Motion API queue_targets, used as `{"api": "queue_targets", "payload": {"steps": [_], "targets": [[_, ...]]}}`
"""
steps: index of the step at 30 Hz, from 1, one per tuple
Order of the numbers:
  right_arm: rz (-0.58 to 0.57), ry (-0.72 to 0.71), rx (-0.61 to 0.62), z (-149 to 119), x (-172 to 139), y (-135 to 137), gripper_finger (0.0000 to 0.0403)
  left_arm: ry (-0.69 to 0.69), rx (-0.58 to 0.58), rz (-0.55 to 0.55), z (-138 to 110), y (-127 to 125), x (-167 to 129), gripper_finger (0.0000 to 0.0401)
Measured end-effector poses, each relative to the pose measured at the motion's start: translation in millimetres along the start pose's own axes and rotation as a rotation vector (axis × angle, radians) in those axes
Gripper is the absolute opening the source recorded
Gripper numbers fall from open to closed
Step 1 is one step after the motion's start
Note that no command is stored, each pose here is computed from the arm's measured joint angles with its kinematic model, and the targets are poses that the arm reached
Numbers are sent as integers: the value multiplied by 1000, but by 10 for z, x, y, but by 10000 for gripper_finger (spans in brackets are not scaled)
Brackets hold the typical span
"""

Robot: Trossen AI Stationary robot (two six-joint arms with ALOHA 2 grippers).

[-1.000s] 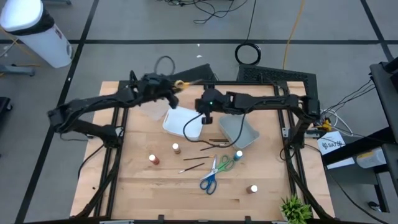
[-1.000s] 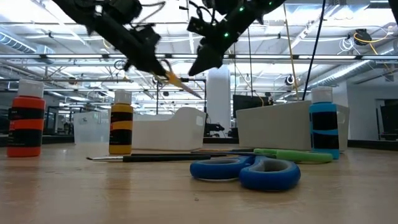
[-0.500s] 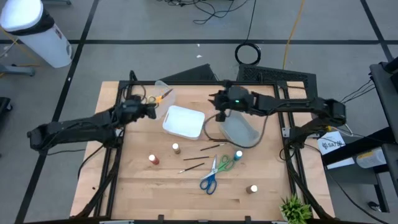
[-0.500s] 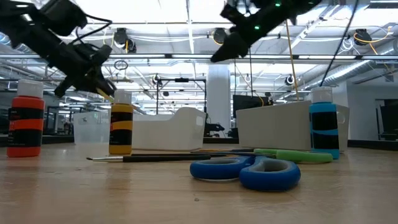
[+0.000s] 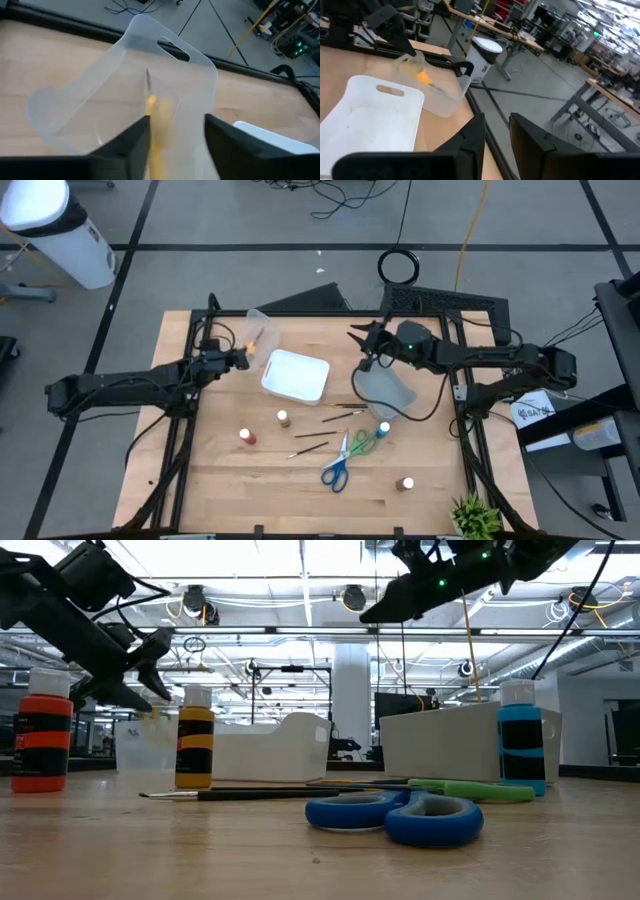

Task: Pick & Place Paint Supplies
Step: Put the yellow scissors into the transparent bin, then adjust the gray bin

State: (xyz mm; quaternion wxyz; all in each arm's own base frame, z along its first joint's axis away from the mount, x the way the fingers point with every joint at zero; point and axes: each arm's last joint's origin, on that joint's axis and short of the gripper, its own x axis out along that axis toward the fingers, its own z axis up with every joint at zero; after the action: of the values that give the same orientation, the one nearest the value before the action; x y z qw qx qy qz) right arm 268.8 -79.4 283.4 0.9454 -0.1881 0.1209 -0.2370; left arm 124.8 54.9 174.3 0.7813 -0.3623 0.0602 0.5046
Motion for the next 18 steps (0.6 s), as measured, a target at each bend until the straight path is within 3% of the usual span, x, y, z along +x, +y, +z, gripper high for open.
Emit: {"api": "queue_targets", "payload": {"steps": [4, 8, 13, 18], "targets": [[-27, 20, 13, -40, -18, 3, 93, -4, 54, -19, 11, -16, -3, 274], [6, 26, 69, -48, -47, 90, 105, -76, 93, -103, 163, -137, -84, 317], [111, 87, 161, -26, -177, 293, 111, -174, 194, -263, 395, -352, -224, 342], [224, 211, 274, -68, -307, 592, 112, -220, 292, -374, 446, -444, -276, 346]]}}
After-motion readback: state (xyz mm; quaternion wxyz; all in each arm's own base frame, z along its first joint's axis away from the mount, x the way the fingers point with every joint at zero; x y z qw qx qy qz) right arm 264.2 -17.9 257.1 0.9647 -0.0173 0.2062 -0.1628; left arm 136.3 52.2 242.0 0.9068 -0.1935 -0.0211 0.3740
